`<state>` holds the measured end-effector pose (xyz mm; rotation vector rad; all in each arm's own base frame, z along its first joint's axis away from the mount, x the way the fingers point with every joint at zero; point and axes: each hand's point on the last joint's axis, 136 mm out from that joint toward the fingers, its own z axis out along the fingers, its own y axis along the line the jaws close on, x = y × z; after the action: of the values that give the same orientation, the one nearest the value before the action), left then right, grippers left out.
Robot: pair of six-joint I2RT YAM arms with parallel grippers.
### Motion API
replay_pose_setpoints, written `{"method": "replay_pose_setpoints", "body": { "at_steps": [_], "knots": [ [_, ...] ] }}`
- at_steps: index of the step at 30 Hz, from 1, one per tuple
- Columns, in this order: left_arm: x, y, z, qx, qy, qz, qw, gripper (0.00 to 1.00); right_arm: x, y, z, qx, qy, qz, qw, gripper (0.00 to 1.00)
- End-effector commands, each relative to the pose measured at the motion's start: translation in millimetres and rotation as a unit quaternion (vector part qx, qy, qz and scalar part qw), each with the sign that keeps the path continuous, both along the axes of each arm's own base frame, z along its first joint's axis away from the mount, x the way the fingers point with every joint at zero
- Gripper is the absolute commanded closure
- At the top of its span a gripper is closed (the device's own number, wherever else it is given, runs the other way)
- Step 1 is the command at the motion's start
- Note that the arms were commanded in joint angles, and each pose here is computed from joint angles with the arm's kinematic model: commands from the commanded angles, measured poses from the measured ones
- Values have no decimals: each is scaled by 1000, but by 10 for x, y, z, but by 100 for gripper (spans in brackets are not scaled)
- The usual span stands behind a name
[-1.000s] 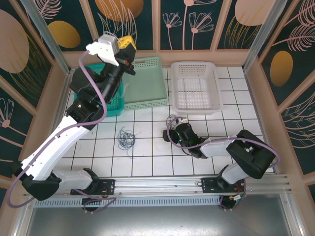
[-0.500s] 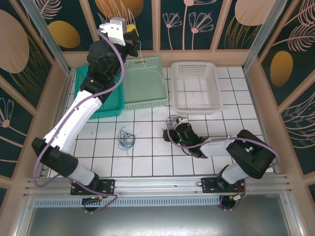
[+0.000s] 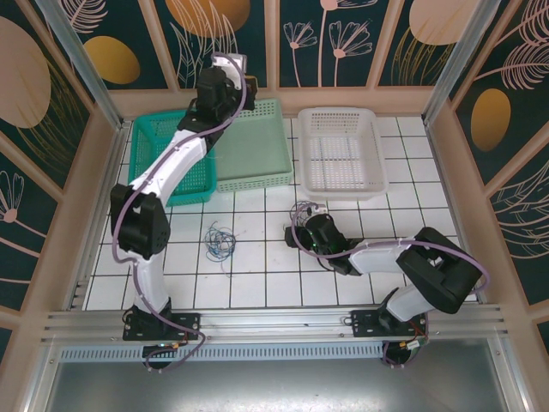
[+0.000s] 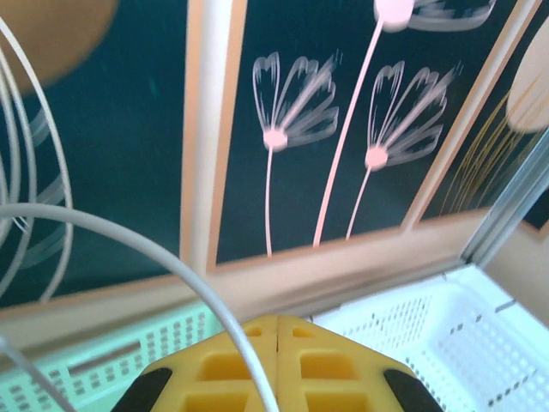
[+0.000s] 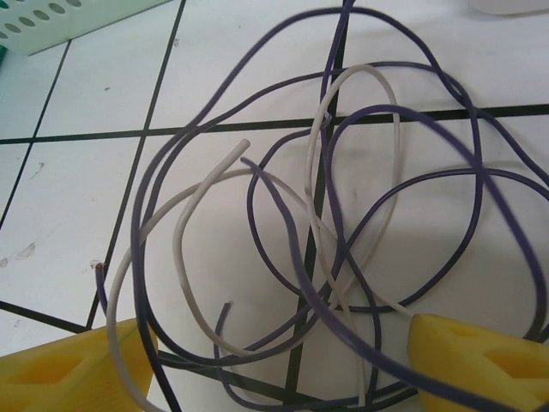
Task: Untangle the cables
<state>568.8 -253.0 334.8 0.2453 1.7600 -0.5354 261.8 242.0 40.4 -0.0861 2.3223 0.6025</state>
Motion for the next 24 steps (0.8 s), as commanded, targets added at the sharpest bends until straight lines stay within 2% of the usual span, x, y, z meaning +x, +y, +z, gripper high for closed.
{"method": "replay_pose_setpoints", "body": {
  "at_steps": [1, 4, 7, 18, 24],
  "knots": [
    [19, -86, -255, 7, 43, -19, 999, 100, 61, 32, 204, 4, -20, 4, 1000, 23],
    [31, -71, -472, 13, 62, -12, 998, 100, 46, 39, 269, 8, -25, 11, 1000, 23],
    [1, -54, -456, 6, 62, -10, 998, 100, 39, 5, 313, 8, -31, 8, 999, 23],
    [-339, 8, 572, -28, -28, -26, 999, 100, 19, -95, 283, 3, -31, -5, 999, 23],
    [-648, 34, 1085, -35, -77, -34, 996, 100, 39, -119, 297, 5, -35, -11, 999, 22]
  ]
}}
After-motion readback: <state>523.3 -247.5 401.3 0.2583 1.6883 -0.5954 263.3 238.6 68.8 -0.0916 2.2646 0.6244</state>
